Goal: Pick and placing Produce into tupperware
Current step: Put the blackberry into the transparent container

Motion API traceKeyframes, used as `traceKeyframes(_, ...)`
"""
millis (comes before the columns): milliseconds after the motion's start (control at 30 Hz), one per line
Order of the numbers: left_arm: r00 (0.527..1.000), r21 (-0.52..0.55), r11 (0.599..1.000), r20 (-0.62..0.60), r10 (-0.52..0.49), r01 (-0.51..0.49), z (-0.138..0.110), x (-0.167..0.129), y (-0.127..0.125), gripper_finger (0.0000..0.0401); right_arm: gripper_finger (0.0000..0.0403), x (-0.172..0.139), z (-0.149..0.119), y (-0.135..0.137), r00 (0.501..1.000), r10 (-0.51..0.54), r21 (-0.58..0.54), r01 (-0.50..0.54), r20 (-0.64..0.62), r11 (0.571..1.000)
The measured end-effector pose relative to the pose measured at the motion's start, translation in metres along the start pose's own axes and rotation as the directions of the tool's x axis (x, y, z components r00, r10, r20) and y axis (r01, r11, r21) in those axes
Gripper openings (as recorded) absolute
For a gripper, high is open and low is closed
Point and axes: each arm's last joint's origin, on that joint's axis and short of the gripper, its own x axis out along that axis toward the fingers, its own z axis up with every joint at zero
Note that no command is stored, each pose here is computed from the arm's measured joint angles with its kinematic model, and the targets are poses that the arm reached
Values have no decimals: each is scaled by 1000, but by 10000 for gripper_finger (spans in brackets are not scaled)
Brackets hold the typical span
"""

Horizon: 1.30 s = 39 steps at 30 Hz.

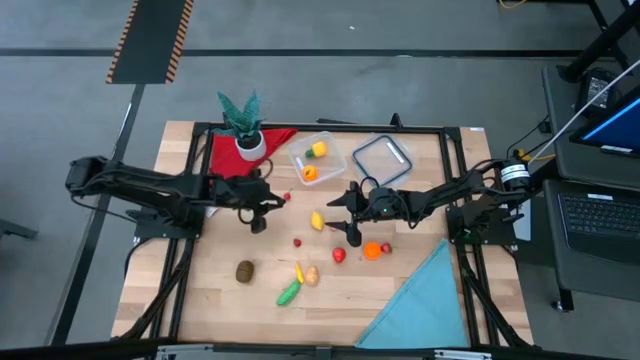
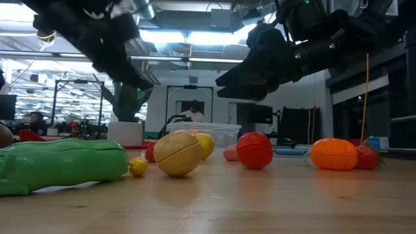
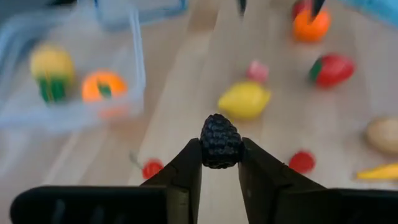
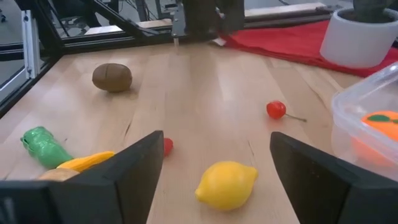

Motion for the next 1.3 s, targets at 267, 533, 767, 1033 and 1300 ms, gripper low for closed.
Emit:
traceKeyframes(267,971,40,994,217,-104,98,0,-9,-1,75,295,6,-12,-1,999,-5,9,6,-44,1000)
traceKeyframes(533,906,76,986,388,-167,149,-18,-9,-1,79,295,8,-9,-1,1000,1,28,-2,9,1000)
traceKeyframes(767,864,121,981,467,-190,150,-29,-9,0,74,295,7,2,1,992,17,2,-18,126,1000)
traceKeyframes(1033,804,119,983,566,-182,138,-44,-11,6,78,295,5,3,-1,986,14,-52,-6,164,999)
traceKeyframes(1300,781,91,990,609,-142,109,-45,-13,9,73,295,-19,-8,-12,942,-4,-45,20,336,999)
